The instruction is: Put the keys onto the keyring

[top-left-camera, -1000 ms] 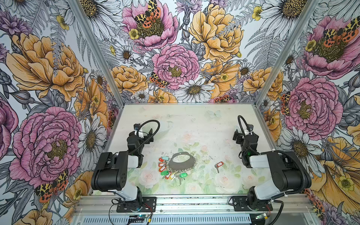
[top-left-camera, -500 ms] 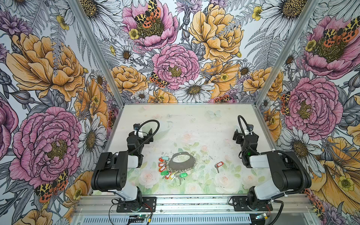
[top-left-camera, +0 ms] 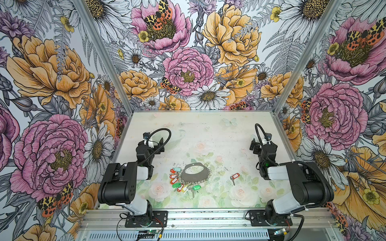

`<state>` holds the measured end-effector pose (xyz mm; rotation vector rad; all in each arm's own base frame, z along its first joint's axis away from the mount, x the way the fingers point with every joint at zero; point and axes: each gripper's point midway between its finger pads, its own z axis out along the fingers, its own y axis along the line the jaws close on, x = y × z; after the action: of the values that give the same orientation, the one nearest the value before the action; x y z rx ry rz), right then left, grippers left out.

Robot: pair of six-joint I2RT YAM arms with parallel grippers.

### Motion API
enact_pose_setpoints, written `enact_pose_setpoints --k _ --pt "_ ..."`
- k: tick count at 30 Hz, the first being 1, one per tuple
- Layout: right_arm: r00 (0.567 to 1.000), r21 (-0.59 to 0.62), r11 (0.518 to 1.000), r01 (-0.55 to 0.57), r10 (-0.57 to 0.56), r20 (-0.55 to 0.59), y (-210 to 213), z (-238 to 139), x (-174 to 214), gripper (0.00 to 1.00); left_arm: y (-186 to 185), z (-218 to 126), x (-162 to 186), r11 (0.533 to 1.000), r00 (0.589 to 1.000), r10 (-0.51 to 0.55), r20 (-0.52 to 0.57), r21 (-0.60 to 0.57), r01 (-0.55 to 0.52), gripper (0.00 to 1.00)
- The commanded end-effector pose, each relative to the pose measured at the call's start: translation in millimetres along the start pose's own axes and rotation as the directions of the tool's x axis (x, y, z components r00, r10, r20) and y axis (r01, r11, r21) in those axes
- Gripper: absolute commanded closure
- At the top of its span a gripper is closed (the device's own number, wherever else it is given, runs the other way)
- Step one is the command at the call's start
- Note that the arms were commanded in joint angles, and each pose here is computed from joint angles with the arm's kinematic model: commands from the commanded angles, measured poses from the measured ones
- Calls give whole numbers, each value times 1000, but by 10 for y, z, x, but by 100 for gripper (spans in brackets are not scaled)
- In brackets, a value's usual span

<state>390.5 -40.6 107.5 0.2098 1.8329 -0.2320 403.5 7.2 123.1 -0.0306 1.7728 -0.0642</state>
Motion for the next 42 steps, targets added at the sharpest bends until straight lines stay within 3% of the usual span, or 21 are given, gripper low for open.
enact_pose_setpoints --k 1,11,16,18,20,23,25,28,32,35,37,40,42 --pt "999 -50 998 28 -26 34 108 -3 -95 1 24 14 -71 1000 1000 -7 18 -8 7 1" --pt "993 -93 994 51 -41 110 172 -197 -204 1 5 -122 -141 1000 997 9 82 -17 -7 1" --pt "976 -205 965 164 -129 175 495 -577 -532 0 -267 -268 -345 987 985 150 86 -73 -144 1" --pt "979 -228 965 131 -90 182 540 -712 -685 1 -416 -376 -524 968 966 232 116 -128 -217 1" --pt "982 -287 955 76 -21 189 611 -847 -875 1 -584 -528 -759 964 952 242 186 -158 -215 1" --pt "984 -387 921 -41 104 142 728 -1035 -1111 0 -806 -720 -1047 978 955 189 229 -129 -163 1" --pt "964 -410 887 -214 260 59 718 -1147 -1278 1 -934 -797 -1112 986 969 164 184 -63 -154 1" --pt "929 -410 839 -358 365 -64 699 -1313 -1409 1 -810 -916 -1137 997 987 0 159 -81 13 1" --pt "926 -469 804 -364 369 -87 714 -1552 -1482 1 -599 -1130 -999 969 970 -210 125 -104 223 1" --pt "897 -479 768 -425 429 -108 646 -1672 -1347 0 -560 -1322 -994 941 930 -335 151 10 337 1" --pt "902 -565 730 -385 426 -65 657 -1869 -1330 1 -514 -1466 -989 904 880 -427 209 71 422 1" --pt "843 -554 694 -460 536 -28 482 -1969 -1257 1 -602 -1631 -999 878 857 -473 207 190 439 1" --pt "861 -557 708 -435 508 -26 475 -2015 -1205 1 -562 -1637 -873 867 858 -495 139 142 477 1"
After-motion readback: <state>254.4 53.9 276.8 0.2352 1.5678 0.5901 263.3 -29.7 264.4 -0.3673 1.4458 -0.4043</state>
